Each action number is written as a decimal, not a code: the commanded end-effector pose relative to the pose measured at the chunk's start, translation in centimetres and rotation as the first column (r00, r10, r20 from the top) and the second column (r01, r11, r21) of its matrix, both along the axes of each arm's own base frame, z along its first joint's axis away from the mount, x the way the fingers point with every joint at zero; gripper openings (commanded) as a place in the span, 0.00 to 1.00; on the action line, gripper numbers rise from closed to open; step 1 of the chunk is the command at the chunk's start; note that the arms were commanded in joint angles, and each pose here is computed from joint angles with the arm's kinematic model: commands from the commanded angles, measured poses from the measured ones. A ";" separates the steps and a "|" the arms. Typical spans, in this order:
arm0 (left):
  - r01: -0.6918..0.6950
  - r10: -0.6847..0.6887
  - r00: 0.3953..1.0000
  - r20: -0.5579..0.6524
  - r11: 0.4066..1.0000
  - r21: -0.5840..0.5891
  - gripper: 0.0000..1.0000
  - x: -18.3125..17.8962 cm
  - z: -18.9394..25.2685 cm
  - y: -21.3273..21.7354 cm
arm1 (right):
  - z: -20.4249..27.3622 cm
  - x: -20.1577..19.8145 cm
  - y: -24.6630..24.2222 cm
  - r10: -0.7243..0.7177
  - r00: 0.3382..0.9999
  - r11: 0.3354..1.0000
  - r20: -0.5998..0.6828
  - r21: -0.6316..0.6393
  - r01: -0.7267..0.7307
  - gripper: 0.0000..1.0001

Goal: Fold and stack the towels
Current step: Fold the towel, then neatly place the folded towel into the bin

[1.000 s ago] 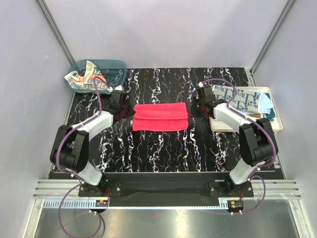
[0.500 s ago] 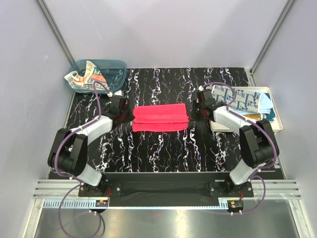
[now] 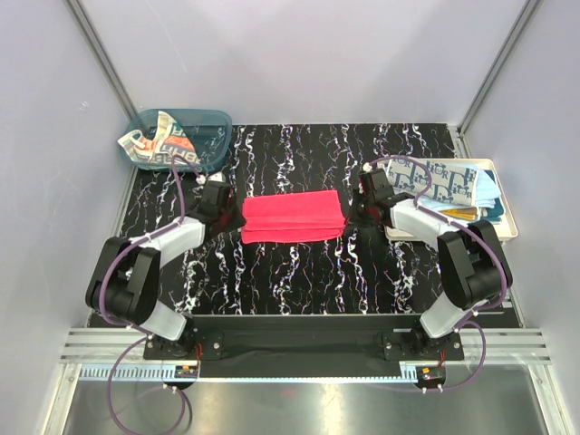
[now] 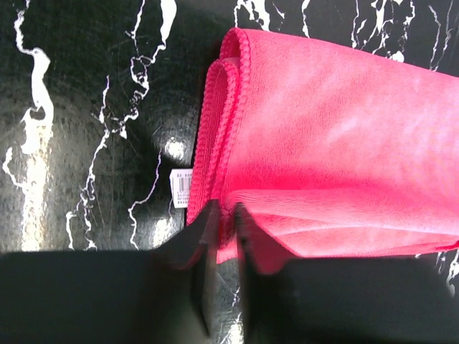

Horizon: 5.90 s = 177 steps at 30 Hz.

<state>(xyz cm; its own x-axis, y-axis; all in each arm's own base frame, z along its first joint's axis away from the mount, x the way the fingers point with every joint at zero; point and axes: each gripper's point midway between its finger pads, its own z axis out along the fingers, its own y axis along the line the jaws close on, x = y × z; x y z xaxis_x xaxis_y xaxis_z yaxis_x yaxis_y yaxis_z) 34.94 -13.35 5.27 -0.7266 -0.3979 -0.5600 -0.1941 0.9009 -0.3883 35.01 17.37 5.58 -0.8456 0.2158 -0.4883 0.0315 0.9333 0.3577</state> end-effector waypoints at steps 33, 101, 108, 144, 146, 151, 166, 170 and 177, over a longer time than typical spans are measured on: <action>0.088 -0.089 0.994 -0.063 0.996 -0.008 0.31 -3.3 -3.0 -3.1 | -4.2 -2.3 3.5 0.037 0.995 0.999 -0.091 0.040 -0.034 0.36; 0.379 -0.379 0.925 -0.039 0.925 -0.018 0.30 -4.9 -1.5 -16.4 | -6.0 0.0 3.7 0.114 0.989 0.959 -0.095 -0.248 -0.134 0.53; 0.384 -0.385 0.922 -0.037 0.923 -0.025 0.30 -4.9 -1.1 -16.5 | -6.9 -0.4 3.7 0.112 0.986 0.949 -0.122 -0.282 -0.142 0.26; 0.452 -0.460 0.854 0.242 0.887 0.091 0.34 -8.1 17.9 -8.5 | 22.7 7.3 -8.0 0.118 0.962 0.611 0.245 -0.782 0.124 0.00; 0.458 -0.466 0.852 0.239 0.884 0.092 0.34 -8.2 17.9 -8.5 | 24.0 7.6 -8.5 0.110 0.962 0.596 0.251 -0.791 0.138 0.00; 0.485 -0.489 0.840 0.237 0.871 0.076 0.34 -8.5 17.9 -8.9 | 26.3 7.9 -9.2 0.106 0.959 0.572 0.264 -0.805 0.158 0.00; 0.518 -0.515 0.829 0.218 0.854 0.048 0.34 -8.8 17.2 -9.6 | 32.3 8.2 -9.9 0.098 0.919 0.595 0.383 -0.763 0.254 0.00; 0.526 -0.522 0.826 0.213 0.850 0.041 0.34 -8.9 17.0 -9.8 | 33.8 8.4 -10.8 0.082 0.906 0.592 0.415 -0.752 0.290 0.00; 0.539 -0.533 0.823 0.197 0.842 0.024 0.34 -8.9 16.4 -10.2 | 35.5 8.4 -12.5 0.047 0.889 0.603 0.456 -0.722 0.338 0.00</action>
<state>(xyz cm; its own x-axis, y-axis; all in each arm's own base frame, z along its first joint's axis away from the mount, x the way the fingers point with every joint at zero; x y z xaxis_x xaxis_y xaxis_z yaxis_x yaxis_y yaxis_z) 25.78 -22.75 21.43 -0.7220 0.0024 -0.6919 0.3635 0.8522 -0.3763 43.65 6.25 39.43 -0.5503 -0.3074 -0.7763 0.1899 0.8593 -0.4749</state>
